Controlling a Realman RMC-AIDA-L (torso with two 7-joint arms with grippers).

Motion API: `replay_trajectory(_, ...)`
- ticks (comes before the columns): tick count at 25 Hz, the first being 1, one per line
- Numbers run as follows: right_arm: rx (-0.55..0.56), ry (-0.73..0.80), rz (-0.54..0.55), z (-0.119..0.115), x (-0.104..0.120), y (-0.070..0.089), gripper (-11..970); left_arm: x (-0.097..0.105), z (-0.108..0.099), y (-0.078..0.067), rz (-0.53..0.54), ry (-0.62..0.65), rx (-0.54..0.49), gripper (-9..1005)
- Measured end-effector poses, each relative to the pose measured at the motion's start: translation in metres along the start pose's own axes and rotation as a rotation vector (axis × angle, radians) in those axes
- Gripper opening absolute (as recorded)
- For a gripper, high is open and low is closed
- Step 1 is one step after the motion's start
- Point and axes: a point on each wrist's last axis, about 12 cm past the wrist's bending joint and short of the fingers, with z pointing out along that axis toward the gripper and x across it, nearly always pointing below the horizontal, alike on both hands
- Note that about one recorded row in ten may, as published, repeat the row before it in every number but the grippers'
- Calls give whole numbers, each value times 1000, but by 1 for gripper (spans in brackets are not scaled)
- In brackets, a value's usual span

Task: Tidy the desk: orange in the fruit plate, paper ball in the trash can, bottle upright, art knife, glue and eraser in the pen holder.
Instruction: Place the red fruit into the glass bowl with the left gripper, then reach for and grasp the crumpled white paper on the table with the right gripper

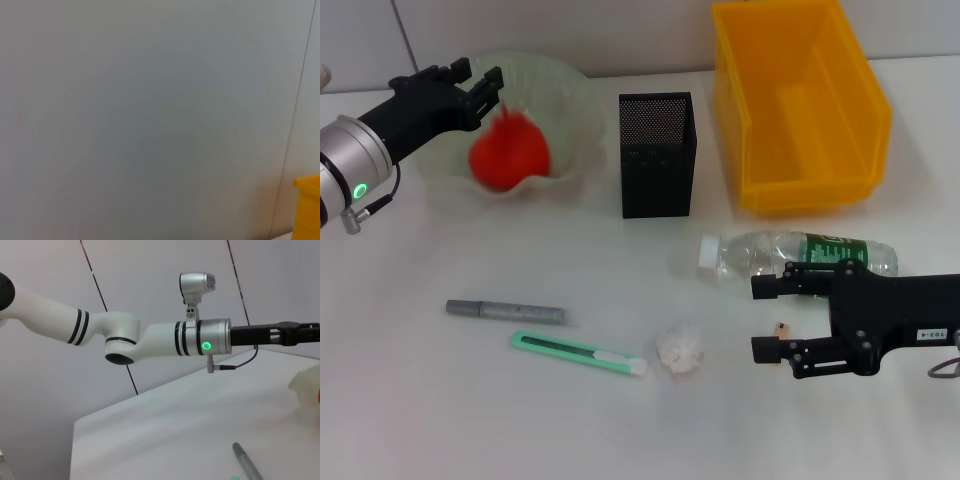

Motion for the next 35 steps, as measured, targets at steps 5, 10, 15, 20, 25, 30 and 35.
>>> replay_trajectory(5, -2, -1, 0, 0, 0, 0, 769, -1, -1, -3, 6, -16, 28, 543)
replay_trajectory(10, -18, -24, -14, -5, -4, 3, 769, 2, -17, -9, 8, -70, 124, 717)
replay_trajectory(15, 11, -9, -20, -25, -16, 7, 769, 18, -47, -25, 42, -83, 294, 776)
replay_trajectory(20, 48, 75, -2, -47, -51, 10, 768, 39, -68, -42, 94, -46, 416, 807)
replay_trajectory(25, 69, 254, 24, -46, -102, 11, 768, 49, -78, -50, 119, -25, 467, 819)
replay_trajectory(30, 162, 526, 31, -25, -150, 16, 768, 50, -79, -48, 112, -18, 460, 818)
replay_trajectory(35, 230, 757, 4, 7, -179, 28, 768, 51, -80, -50, 119, -2, 482, 817)
